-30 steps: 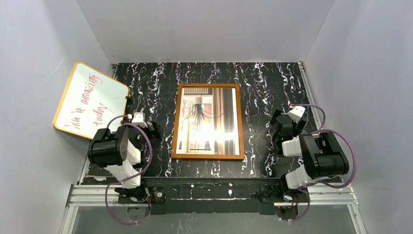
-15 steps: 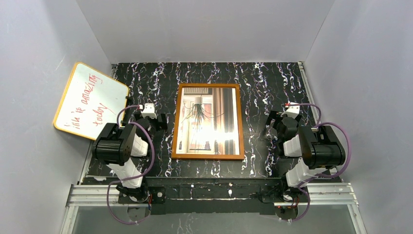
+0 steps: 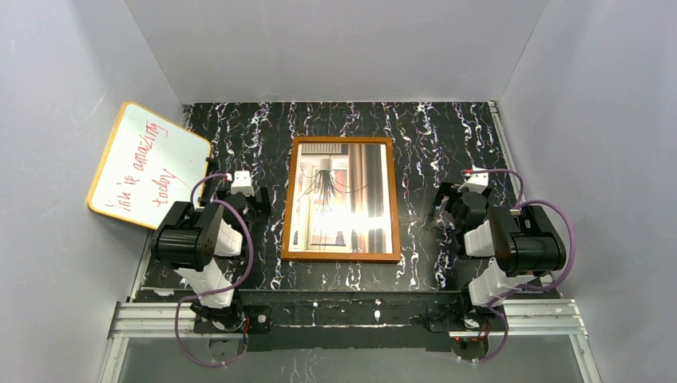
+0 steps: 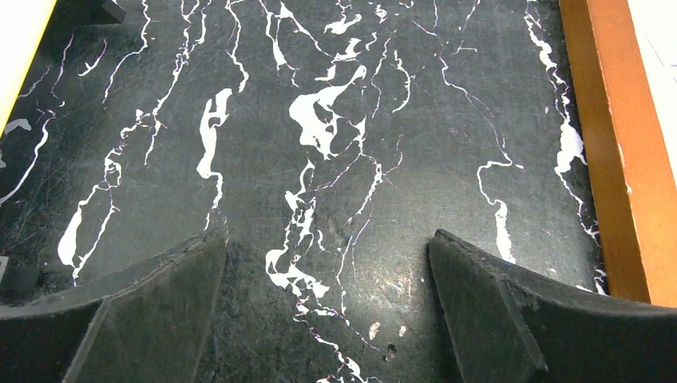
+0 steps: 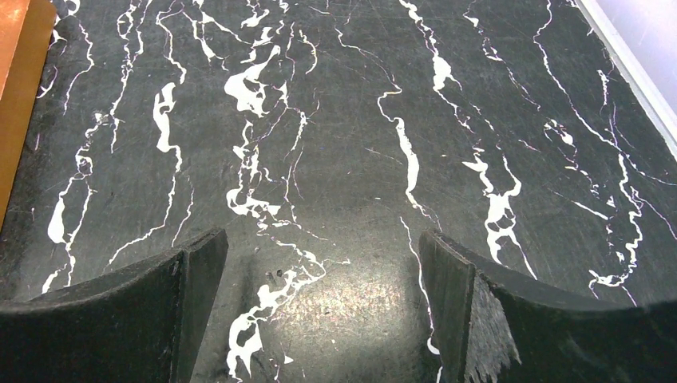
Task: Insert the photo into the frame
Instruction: Reset both arms
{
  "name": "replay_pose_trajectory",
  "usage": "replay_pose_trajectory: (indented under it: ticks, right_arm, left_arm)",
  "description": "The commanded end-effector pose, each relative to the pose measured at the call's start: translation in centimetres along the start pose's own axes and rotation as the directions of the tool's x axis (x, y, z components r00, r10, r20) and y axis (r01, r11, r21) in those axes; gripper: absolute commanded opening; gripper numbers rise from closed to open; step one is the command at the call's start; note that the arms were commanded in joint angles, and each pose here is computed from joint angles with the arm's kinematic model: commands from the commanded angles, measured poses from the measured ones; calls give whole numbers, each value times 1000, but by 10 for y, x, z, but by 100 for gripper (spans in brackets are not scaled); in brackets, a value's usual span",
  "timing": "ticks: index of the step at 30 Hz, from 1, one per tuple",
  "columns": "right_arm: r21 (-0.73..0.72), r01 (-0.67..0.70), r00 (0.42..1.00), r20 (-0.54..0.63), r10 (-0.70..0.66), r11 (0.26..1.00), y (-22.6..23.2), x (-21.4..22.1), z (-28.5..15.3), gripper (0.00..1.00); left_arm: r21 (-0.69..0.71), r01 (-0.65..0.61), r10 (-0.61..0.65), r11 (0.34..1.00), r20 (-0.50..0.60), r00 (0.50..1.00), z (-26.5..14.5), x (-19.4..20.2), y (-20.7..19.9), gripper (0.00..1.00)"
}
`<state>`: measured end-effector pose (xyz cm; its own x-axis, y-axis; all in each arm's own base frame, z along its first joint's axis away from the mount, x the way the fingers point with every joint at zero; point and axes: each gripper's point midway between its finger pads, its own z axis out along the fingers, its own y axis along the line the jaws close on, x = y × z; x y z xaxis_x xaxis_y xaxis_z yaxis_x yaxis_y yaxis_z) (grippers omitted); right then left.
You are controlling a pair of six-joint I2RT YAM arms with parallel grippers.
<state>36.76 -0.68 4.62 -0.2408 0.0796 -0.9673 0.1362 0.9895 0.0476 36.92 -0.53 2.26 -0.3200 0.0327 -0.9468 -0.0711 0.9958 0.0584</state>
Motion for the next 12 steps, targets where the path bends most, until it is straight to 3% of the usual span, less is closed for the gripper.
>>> replay_pose_trajectory:
  ticks: [1,12]
  right_arm:
    - [-5,-4,998,59,5,1000,1,-18,3,98]
    - [-6,-4,998,64,5,1000,2,-19,3,98]
  left_arm:
    - [-34,-6,6,999,19,1000,-1,-7,7,98]
    - [-34,-6,7,999,18,1000,-2,-7,7,98]
